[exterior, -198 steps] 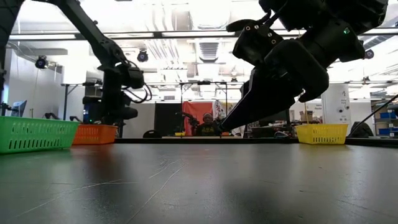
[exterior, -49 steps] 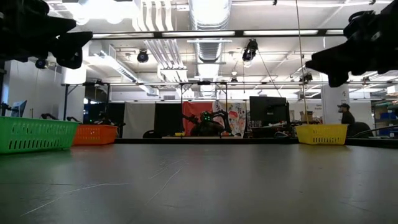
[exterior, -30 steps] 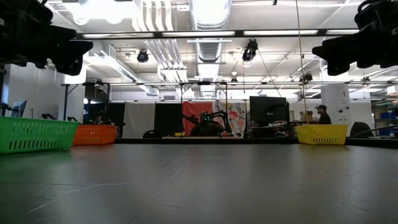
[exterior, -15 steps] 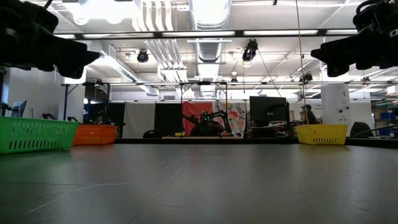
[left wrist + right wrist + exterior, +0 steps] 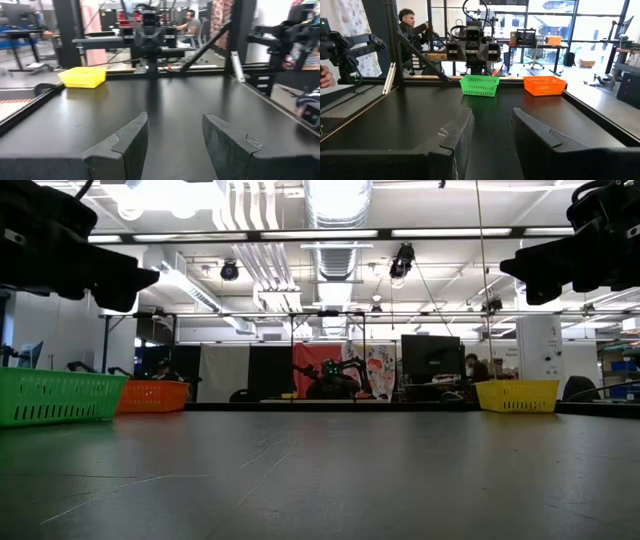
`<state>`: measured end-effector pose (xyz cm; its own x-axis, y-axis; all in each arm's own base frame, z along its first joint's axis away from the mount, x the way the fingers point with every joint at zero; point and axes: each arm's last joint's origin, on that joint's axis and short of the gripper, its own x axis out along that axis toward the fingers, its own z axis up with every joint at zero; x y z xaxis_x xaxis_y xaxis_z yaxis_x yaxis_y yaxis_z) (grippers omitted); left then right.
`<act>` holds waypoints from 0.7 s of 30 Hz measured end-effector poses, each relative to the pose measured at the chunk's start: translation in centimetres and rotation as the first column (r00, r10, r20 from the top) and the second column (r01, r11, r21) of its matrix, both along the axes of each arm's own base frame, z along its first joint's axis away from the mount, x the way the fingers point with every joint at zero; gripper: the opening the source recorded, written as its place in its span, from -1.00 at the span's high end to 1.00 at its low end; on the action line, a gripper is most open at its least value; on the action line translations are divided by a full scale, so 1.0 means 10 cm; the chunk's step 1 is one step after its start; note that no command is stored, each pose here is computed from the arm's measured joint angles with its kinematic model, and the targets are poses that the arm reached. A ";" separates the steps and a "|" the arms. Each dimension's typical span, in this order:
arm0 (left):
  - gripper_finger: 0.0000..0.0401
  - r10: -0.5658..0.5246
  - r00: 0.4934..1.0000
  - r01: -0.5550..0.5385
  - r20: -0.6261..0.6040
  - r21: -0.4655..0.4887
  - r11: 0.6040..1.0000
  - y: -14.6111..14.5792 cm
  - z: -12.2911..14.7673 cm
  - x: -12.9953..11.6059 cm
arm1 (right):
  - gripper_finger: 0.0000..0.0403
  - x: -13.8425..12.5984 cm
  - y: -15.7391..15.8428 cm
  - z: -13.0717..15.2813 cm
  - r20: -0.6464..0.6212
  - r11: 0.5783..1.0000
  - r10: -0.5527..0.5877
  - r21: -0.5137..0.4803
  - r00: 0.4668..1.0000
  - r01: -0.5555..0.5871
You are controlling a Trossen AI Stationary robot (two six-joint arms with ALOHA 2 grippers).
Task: Sort rubber bands into baskets
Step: Return to Home Position
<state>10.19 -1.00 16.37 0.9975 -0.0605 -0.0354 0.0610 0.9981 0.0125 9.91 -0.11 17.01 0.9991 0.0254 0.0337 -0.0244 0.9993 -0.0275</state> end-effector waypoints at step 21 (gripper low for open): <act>0.15 0.021 0.998 -0.027 -0.067 -0.093 0.995 0.00 0.01 0.04 | 0.36 0.00 0.00 0.00 -0.001 1.000 -0.001 0.000 1.000 0.001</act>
